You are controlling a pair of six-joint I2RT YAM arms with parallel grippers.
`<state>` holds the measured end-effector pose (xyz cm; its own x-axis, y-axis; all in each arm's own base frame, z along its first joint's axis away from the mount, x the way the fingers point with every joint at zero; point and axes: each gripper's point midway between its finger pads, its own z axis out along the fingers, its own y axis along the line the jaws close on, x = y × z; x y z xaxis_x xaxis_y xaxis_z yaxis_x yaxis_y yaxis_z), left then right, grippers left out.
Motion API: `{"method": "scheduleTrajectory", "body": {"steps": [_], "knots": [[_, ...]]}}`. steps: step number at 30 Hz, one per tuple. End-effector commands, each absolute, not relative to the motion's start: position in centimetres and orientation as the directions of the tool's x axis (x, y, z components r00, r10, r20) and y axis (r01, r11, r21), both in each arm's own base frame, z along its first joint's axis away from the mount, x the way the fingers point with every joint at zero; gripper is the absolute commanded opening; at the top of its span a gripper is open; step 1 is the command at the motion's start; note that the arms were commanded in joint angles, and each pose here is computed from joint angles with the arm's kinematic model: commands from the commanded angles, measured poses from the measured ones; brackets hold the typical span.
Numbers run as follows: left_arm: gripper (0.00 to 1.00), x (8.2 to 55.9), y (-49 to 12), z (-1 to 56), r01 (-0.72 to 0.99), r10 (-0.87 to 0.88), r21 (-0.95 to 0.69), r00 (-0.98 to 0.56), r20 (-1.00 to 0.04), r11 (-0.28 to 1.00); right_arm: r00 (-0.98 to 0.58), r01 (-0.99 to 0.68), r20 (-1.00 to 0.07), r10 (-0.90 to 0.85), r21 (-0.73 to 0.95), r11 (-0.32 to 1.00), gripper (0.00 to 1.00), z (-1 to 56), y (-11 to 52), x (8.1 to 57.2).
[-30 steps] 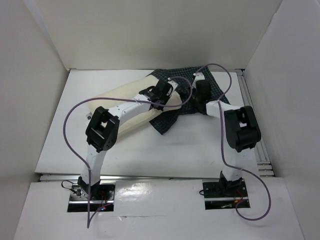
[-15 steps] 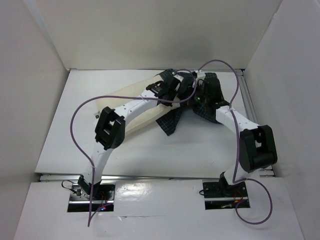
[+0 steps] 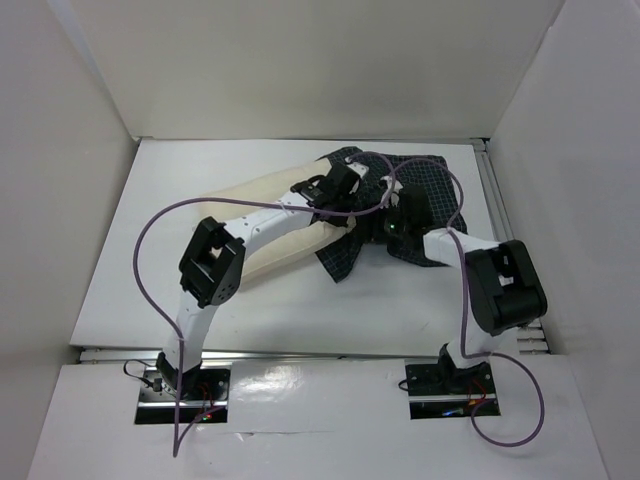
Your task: Put the pillow into the pillowcase
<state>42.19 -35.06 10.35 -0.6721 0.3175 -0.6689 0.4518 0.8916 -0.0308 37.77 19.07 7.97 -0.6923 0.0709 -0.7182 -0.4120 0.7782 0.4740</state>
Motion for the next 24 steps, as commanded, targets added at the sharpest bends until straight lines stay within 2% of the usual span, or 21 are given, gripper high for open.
{"method": "scheduleTrajectory", "body": {"steps": [1, 3, 5, 11, 14, 16, 19, 20, 24], "knots": [[0.00, 42.7, -38.4, 17.8, 0.497, 0.198, -0.140, -0.566, -0.800, 0.856, -0.625, -0.491, -0.778, 0.066, 0.457, 0.742, 0.67, 11.1, 20.0, 36.8], [0.00, 42.8, -38.6, 16.8, 0.489, 0.201, -0.144, -0.584, -0.787, 0.860, -0.569, -0.476, -0.817, 0.089, 0.416, 0.775, 0.89, 13.9, 19.0, 36.7], [0.00, 42.8, -38.9, 17.0, 0.491, 0.193, -0.160, -0.592, -0.783, 0.856, -0.528, -0.443, -0.841, 0.112, 0.386, 0.809, 0.99, 16.5, 17.9, 35.8], [0.00, 43.3, -39.4, 18.4, 0.490, 0.163, -0.177, -0.574, -0.803, 0.854, -0.595, -0.282, -0.780, 0.193, 0.428, 0.859, 0.99, 15.1, 15.2, 31.9], [0.00, 43.6, -39.5, 19.4, 0.485, 0.155, -0.175, -0.566, -0.810, 0.857, -0.646, -0.299, -0.739, 0.190, 0.474, 0.828, 0.99, 13.2, 15.9, 29.8], [0.00, 43.8, -39.7, 19.7, 0.481, 0.145, -0.183, -0.567, -0.811, 0.857, -0.674, -0.272, -0.708, 0.209, 0.502, 0.821, 0.93, 11.6, 16.1, 28.9], [0.00, 43.7, -40.0, 20.1, 0.485, 0.134, -0.199, -0.569, -0.812, 0.852, -0.692, -0.274, -0.695, 0.198, 0.506, 0.818, 0.92, 10.3, 17.0, 28.8], [0.00, 43.8, -40.1, 20.6, 0.486, 0.128, -0.202, -0.562, -0.817, 0.850, -0.664, -0.290, -0.720, 0.204, 0.499, 0.817, 0.92, 10.4, 17.2, 29.5], [0.00, 43.9, -40.4, 20.7, 0.492, 0.129, -0.206, -0.564, -0.816, 0.846, -0.585, -0.166, -0.776, 0.236, 0.400, 0.901, 0.92, 8.6, 15.4, 33.0]]}}
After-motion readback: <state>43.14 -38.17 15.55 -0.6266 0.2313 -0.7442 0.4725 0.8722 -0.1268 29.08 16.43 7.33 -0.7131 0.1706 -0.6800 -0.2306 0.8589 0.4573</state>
